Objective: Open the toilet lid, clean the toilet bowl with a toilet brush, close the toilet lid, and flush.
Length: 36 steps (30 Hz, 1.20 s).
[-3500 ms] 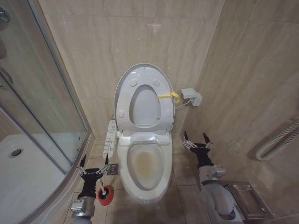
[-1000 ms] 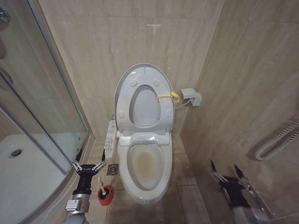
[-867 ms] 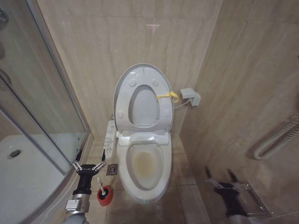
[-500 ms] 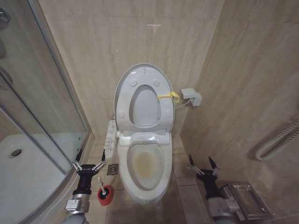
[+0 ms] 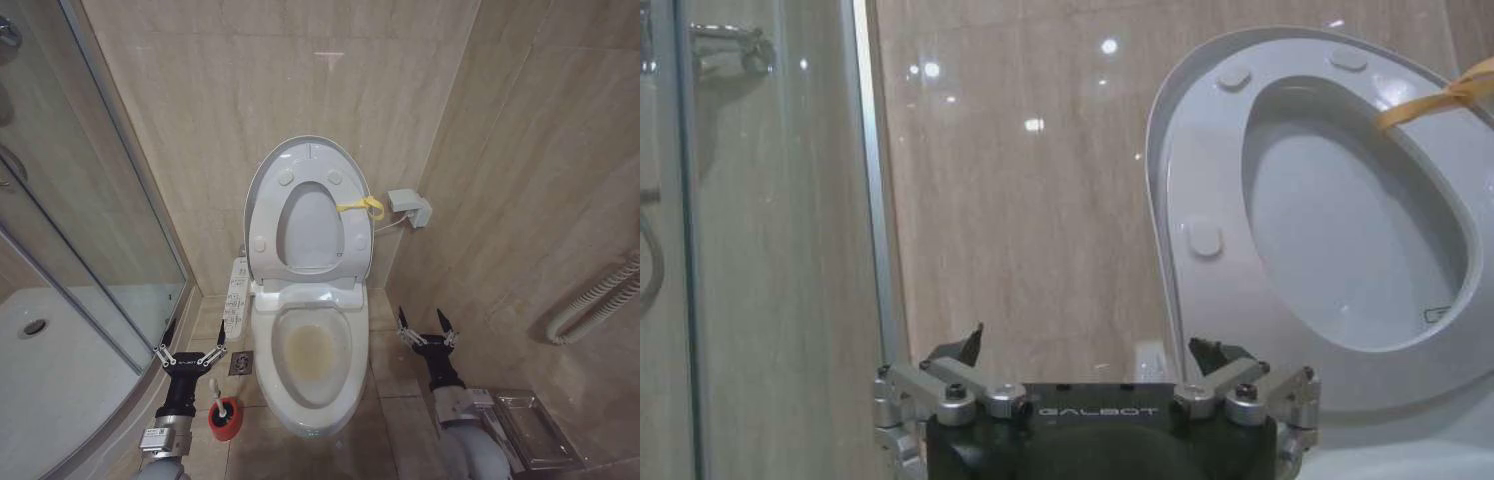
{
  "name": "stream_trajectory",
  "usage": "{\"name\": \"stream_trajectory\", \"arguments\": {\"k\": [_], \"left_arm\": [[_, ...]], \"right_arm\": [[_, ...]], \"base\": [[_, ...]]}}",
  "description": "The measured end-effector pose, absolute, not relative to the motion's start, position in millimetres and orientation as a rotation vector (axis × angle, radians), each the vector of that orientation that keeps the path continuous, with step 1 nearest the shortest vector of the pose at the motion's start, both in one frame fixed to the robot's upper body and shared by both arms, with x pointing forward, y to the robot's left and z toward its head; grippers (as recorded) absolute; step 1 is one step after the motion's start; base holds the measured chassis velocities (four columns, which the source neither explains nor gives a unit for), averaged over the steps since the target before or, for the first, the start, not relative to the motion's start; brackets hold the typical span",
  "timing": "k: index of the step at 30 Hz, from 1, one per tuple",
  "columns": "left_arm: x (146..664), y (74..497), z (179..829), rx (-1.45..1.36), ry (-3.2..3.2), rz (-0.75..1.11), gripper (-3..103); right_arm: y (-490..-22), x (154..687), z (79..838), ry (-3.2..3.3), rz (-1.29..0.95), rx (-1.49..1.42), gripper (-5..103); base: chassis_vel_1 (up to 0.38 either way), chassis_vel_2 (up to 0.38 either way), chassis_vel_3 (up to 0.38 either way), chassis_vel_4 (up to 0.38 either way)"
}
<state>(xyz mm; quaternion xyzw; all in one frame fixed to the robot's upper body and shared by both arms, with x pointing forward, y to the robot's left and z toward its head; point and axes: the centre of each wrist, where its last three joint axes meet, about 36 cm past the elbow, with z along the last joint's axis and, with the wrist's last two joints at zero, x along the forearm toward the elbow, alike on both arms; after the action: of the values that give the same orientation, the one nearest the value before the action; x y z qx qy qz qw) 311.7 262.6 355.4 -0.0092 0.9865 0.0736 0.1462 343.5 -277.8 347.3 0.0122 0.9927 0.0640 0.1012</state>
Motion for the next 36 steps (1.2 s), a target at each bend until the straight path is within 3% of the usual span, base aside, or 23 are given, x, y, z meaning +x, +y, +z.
{"name": "stream_trajectory", "arguments": {"k": [14, 36], "left_arm": [[311.8, 262.6, 355.4, -0.027, 2.840, 0.212, 100], [311.8, 262.6, 355.4, -0.027, 2.840, 0.212, 100]], "right_arm": [[-286.2, 369.5, 339.8, 2.884, 0.165, 0.026, 100], [-295.3, 587.3, 386.8, 2.779, 0.095, 0.199, 100]], "base": [[-0.029, 0.029, 0.023, -0.037], [0.000, 0.000, 0.000, 0.000]]}}
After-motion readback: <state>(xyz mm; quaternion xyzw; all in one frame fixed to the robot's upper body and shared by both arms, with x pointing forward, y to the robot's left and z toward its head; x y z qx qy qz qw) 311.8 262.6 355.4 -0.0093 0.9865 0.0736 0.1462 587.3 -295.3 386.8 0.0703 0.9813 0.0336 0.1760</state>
